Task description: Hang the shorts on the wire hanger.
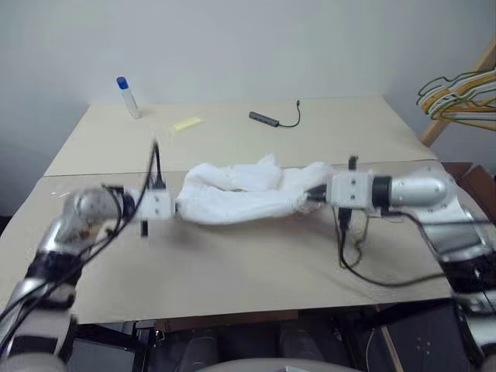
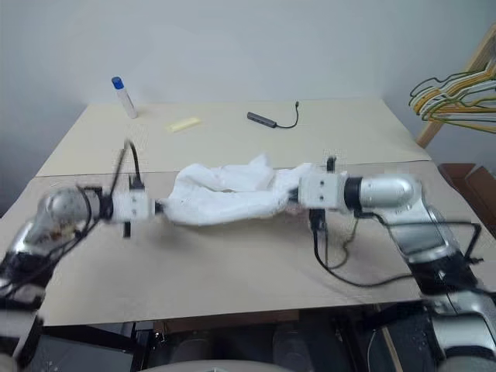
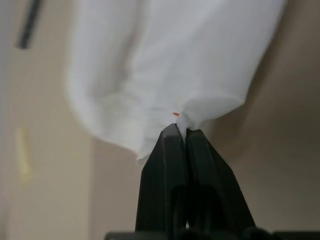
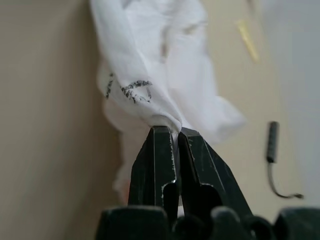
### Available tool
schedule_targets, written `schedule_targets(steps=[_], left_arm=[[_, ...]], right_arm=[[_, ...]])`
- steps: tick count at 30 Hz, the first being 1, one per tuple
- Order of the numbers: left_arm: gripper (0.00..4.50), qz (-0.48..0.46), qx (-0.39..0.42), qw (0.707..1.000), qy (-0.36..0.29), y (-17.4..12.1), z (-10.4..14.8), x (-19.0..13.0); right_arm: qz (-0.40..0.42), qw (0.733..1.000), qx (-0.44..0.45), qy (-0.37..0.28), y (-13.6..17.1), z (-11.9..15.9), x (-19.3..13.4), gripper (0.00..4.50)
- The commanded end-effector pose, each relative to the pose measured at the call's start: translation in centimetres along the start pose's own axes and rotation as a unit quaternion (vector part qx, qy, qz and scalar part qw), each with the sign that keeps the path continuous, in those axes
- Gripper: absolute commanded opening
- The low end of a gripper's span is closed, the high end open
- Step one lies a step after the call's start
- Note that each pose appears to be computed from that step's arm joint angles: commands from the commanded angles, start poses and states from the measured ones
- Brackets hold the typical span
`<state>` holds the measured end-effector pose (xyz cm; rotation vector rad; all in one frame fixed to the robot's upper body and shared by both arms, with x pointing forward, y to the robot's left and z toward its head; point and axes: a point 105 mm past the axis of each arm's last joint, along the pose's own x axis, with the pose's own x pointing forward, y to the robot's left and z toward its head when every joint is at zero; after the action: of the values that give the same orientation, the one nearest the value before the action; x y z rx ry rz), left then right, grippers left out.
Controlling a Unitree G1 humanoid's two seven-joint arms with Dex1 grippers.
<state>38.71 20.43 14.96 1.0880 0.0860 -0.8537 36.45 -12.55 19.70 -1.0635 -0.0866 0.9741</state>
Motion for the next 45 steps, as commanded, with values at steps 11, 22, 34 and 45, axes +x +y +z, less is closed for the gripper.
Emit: schedule_targets(steps=[11,22,34,45], left_arm=[[0.02,0.681,0.034,0.72,-0.128,24.9,14.5,-12.6],[0.02,0.356,0.068,0.896,-0.257,9.3,11.4,-5.1],[0.02,-0.132,0.029,0.985,-0.106,-7.0,7.5,-9.8],[0.02,-0.376,-0.03,0.919,-0.117,-14.5,9.6,-14.2]], right_arm=[[-0.646,0.749,-0.078,-0.122,-20.3,6.8,-7.0,0.0],[-0.323,0.929,-0.146,-0.108,-5.7,-1.8,-1.8,0.0],[-0.068,0.981,-0.16,-0.091,3.9,-4.9,-1.2,0.0],[-0.008,0.977,-0.195,-0.082,8.4,-6.0,-1.6,0.0]])
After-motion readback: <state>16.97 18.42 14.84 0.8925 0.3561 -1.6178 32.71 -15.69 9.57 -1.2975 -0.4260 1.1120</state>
